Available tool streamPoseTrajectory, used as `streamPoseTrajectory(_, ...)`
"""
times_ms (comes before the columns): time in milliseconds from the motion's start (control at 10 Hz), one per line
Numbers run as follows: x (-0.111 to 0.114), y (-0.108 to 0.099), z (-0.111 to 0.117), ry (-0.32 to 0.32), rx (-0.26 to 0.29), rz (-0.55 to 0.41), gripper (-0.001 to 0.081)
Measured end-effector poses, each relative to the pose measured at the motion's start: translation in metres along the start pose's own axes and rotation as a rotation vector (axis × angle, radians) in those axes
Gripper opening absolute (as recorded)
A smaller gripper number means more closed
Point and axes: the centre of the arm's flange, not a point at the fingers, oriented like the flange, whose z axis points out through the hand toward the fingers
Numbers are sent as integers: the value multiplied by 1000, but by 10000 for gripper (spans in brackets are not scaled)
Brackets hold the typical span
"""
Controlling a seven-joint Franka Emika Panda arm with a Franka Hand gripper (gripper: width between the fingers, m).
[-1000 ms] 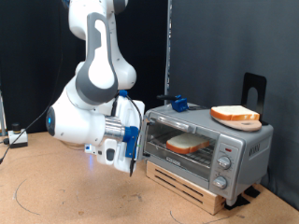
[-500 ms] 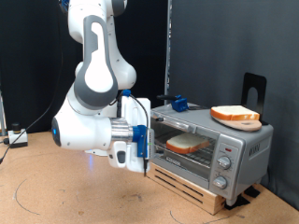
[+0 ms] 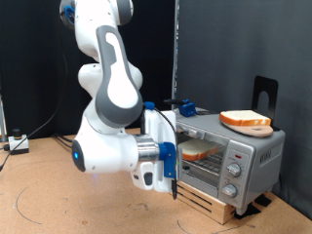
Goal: Make a piece of toast with the oven
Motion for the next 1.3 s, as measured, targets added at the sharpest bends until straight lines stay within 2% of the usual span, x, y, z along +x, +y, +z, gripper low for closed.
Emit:
streamPoseTrajectory(200,25,3,15,45,-94,7,809)
streamPoseTrajectory(300,34,3,17,58,-123,-3,809)
streamPoseTrajectory(500,32,6,18,48,-107,24,809)
streamPoseTrajectory(700,35,17,19,42,-104,109,809)
streamPoseTrajectory(800,39,24,22,32,-109,119,809)
streamPoseTrajectory(1100,54,45,34,-34,-164,110,809)
streamPoseTrajectory(1300,68,52,40,-51,-168,81,809)
